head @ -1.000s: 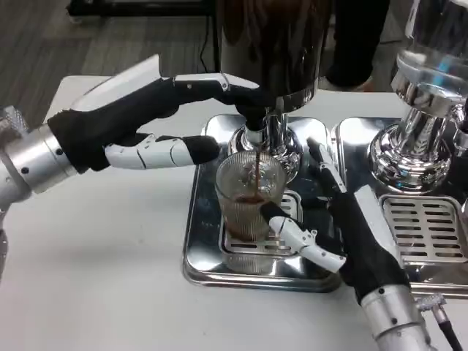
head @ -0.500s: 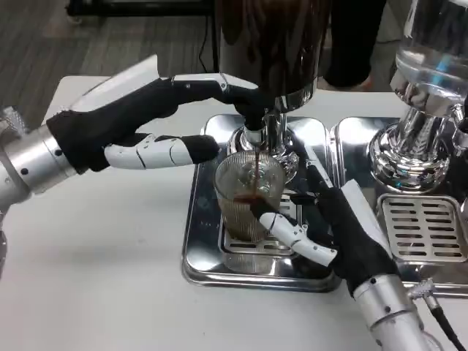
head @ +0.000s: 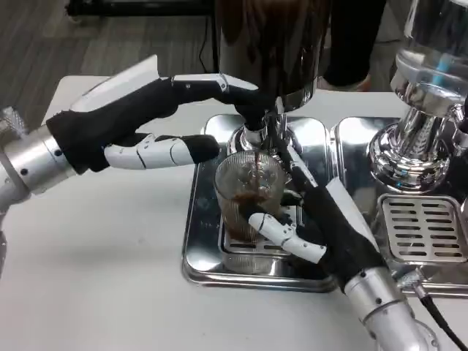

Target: Grasp the cup under the faucet to collect the drink, then remove the cup.

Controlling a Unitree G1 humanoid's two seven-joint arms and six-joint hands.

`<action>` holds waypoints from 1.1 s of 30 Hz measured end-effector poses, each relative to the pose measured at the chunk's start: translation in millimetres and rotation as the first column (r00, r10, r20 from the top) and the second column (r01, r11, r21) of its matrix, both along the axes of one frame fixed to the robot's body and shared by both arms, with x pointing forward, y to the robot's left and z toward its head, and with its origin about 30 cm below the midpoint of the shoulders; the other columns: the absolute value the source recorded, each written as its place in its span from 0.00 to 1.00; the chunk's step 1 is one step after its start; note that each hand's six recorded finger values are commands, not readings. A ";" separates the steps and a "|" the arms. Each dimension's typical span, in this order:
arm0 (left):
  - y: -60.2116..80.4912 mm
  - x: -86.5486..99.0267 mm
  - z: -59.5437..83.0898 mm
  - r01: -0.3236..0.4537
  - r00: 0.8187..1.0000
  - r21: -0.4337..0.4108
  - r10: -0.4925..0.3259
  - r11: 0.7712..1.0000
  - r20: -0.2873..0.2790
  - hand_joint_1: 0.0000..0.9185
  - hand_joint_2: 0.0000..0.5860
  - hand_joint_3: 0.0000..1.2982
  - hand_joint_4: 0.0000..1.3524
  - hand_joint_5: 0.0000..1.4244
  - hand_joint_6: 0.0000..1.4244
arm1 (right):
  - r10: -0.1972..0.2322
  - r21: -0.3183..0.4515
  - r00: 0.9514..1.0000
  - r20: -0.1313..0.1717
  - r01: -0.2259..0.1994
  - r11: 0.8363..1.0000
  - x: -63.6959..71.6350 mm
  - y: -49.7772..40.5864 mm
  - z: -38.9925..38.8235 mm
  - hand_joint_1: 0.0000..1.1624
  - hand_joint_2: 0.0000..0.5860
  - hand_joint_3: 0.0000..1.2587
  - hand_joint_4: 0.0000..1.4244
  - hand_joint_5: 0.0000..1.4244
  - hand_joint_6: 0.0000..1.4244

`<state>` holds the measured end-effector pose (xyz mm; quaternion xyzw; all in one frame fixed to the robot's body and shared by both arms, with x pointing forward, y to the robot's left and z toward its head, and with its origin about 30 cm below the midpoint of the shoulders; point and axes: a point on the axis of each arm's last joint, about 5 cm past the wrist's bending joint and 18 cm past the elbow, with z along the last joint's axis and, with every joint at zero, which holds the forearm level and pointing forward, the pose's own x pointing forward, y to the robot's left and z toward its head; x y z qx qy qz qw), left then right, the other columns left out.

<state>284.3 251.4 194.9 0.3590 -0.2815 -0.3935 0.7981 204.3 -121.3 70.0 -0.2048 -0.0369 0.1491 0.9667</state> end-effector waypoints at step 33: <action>1.2 -1.8 0.8 -0.010 1.000 0.001 0.010 1.000 0.004 0.00 0.28 0.25 0.22 0.20 0.17 | 0.029 -0.029 1.000 -0.010 -0.029 0.999 9.4 6.1 -0.7 0.47 0.30 0.00 0.00 0.00 0.17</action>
